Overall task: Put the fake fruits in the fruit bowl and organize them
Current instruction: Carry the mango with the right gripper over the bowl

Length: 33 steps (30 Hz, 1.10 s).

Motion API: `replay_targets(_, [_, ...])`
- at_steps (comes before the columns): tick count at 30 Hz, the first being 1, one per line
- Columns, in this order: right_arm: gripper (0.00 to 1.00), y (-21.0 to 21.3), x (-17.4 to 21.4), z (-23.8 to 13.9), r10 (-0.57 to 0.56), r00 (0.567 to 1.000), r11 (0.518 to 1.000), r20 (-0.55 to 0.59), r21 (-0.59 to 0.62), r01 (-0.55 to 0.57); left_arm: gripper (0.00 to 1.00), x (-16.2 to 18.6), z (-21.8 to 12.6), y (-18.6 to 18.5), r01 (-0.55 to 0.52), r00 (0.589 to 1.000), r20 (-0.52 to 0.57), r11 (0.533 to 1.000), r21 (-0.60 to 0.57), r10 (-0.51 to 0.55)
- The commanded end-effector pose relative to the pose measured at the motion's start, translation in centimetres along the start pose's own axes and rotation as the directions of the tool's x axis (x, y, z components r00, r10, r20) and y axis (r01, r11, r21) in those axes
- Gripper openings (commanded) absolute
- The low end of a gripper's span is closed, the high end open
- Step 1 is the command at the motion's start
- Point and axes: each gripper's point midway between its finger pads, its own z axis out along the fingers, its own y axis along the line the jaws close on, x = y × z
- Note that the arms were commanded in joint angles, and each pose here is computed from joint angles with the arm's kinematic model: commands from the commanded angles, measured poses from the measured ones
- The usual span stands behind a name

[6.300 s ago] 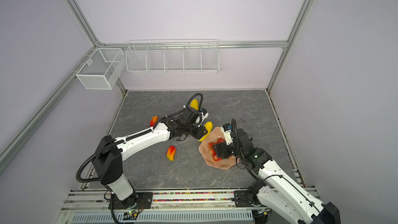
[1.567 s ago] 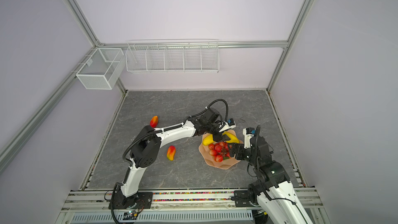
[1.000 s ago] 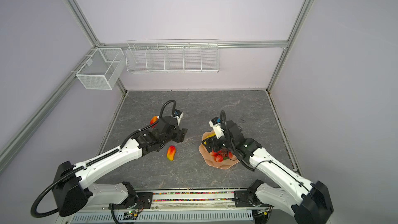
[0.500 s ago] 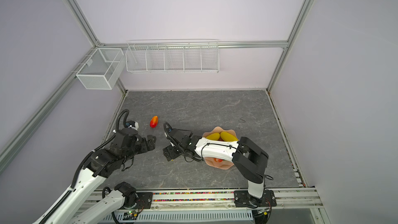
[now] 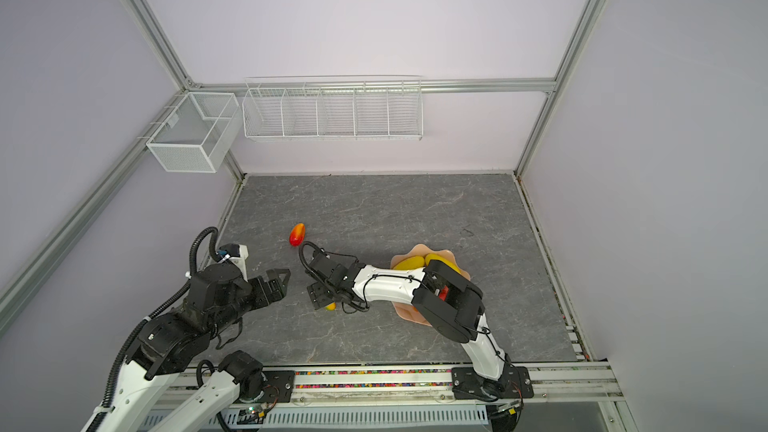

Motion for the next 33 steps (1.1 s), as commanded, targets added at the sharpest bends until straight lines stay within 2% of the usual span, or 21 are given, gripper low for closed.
replay_targets(1, [0.65, -0.9, 0.5, 0.1, 0.020, 0.999, 0.999, -0.031, 0.038, -0.018, 1.00, 0.3, -0.5, 0.5, 0.019, 1.000, -0.006, 1.000, -0.014, -0.019])
replay_targets(5, [0.57, -1.7, 1.3, -0.2, 0.027, 0.998, 0.998, -0.053, 0.057, -0.024, 1.00, 0.2, -0.3, 0.4, 0.022, 1.000, 0.004, 1.000, -0.009, -0.022])
replay_targets(7, [0.50, -2.0, 1.5, -0.7, 0.027, 0.998, 0.997, -0.050, 0.067, -0.023, 1.00, 0.1, -0.1, 0.3, 0.025, 1.000, 0.006, 1.000, -0.003, -0.025])
replay_targets(11, [0.41, -2.7, 1.1, -3.0, -0.001, 1.000, 0.997, 0.009, 0.077, 0.000, 1.00, 0.3, 0.7, -0.4, 0.035, 0.999, 0.003, 0.999, 0.037, -0.035])
replay_targets(17, [0.38, -4.4, 0.8, -10.0, -0.095, 0.989, 0.991, 0.115, 0.106, 0.083, 1.00, 0.0, 2.6, -4.7, 0.008, 1.000, 0.000, 0.971, 0.239, -0.008])
replay_targets(23, [0.38, -8.5, 2.9, -16.4, -0.104, 0.989, 0.967, 0.109, 0.242, 0.075, 0.99, 0.2, 4.6, -9.6, -0.020, 0.998, -0.047, 0.901, 0.434, 0.044])
replay_targets(28, [0.38, -12.0, 6.0, -18.0, -0.053, 0.995, 0.941, 0.089, 0.338, 0.020, 1.00, 1.6, 5.8, -13.8, -0.108, 0.984, -0.068, 0.851, 0.515, 0.166])
replay_targets(33, [0.39, -13.7, 7.2, -18.3, -0.017, 0.994, 0.929, 0.105, 0.370, -0.023, 1.00, 1.9, 6.9, -15.3, -0.108, 0.981, -0.082, 0.843, 0.527, 0.177])
